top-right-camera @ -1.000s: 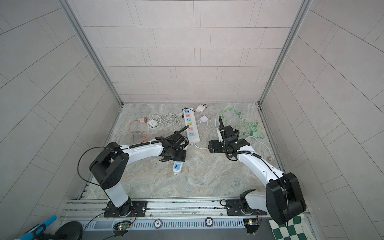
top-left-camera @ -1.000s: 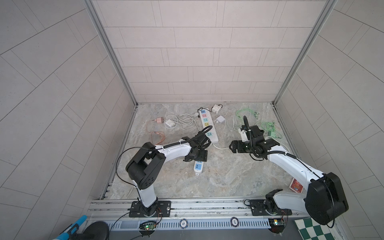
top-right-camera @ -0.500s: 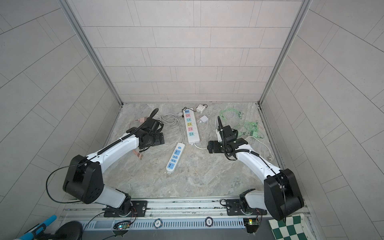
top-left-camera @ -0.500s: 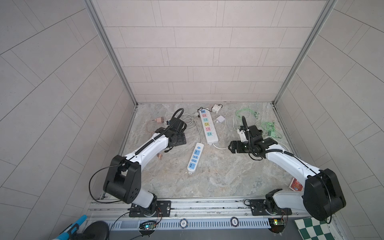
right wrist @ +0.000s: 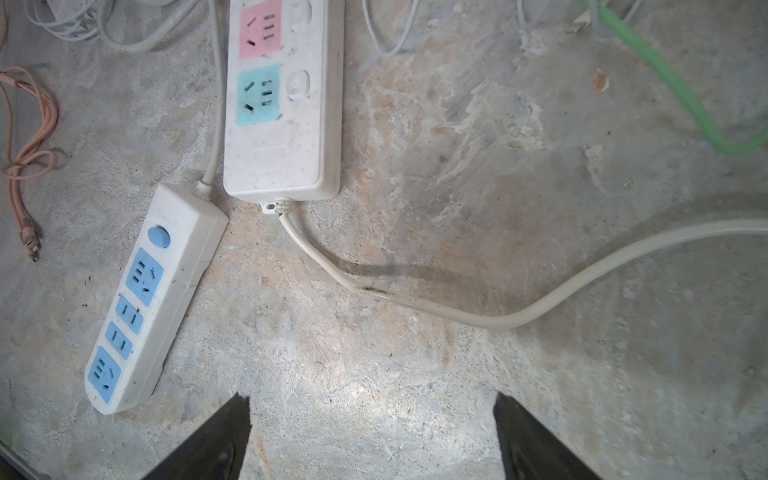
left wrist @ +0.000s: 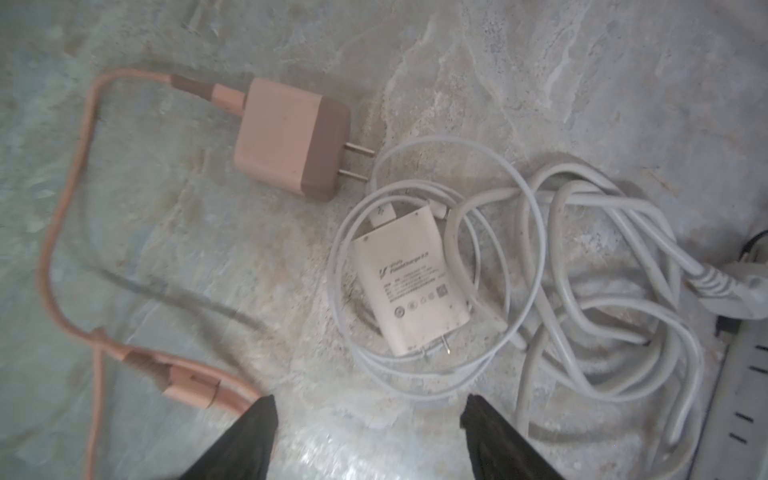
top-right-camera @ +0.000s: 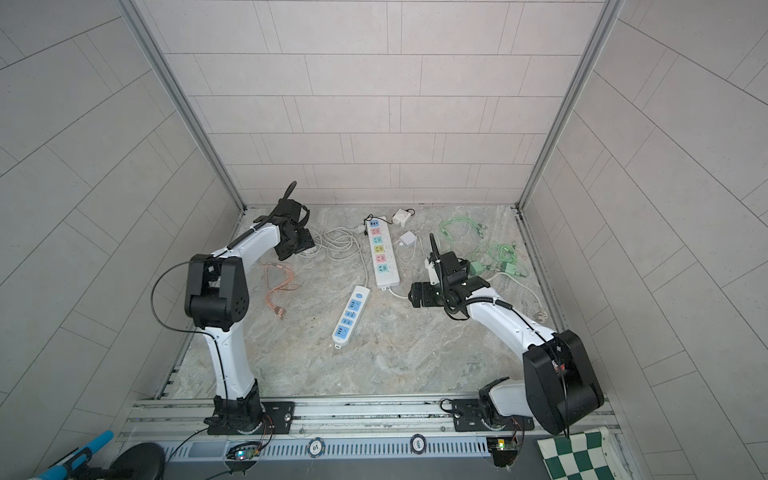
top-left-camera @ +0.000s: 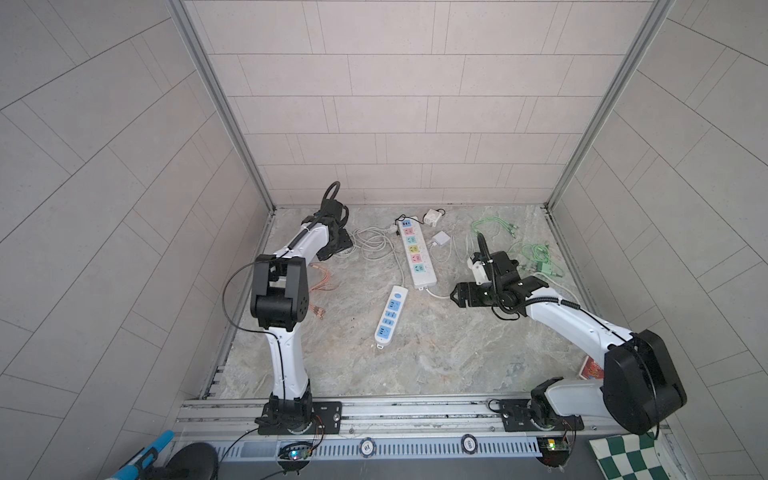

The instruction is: Insert the plug

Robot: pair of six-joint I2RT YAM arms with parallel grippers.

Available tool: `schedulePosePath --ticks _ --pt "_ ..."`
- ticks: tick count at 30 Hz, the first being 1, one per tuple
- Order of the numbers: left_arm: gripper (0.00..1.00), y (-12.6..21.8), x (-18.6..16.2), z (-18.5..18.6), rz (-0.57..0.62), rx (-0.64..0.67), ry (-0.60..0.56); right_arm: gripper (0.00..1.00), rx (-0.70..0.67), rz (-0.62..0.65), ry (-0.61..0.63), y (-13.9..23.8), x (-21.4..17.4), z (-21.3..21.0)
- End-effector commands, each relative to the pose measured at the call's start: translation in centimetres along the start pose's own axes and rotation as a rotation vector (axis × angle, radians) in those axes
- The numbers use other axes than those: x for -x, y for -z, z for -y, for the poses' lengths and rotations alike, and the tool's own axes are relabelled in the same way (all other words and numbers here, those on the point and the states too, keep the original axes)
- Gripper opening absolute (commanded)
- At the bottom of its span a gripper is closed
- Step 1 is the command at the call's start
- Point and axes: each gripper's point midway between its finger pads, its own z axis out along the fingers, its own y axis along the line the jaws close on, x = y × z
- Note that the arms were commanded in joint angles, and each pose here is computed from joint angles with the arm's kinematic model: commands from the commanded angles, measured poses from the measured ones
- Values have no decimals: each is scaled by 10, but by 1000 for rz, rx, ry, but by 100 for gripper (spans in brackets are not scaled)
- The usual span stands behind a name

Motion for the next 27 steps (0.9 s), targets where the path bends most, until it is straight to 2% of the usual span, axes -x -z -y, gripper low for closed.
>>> schedulePosePath --ticks 1,6,10,16,22,27 --pt "75 -5 2 11 -25 -24 8 91 17 6 8 -1 4 -6" --pt "75 -16 14 15 -17 -39 28 90 18 -3 12 -4 3 -6" --pt "71 -22 19 13 -25 -44 43 89 16 -14 10 -7 1 -5" --pt "70 -20 23 13 -18 -51 51 89 18 -11 12 -7 2 -6" --pt "69 -2 28 12 16 -89 74 88 17 -16 10 -10 2 -5" --pt "63 -8 38 15 55 -102 104 87 21 -22 5 -12 2 -6"
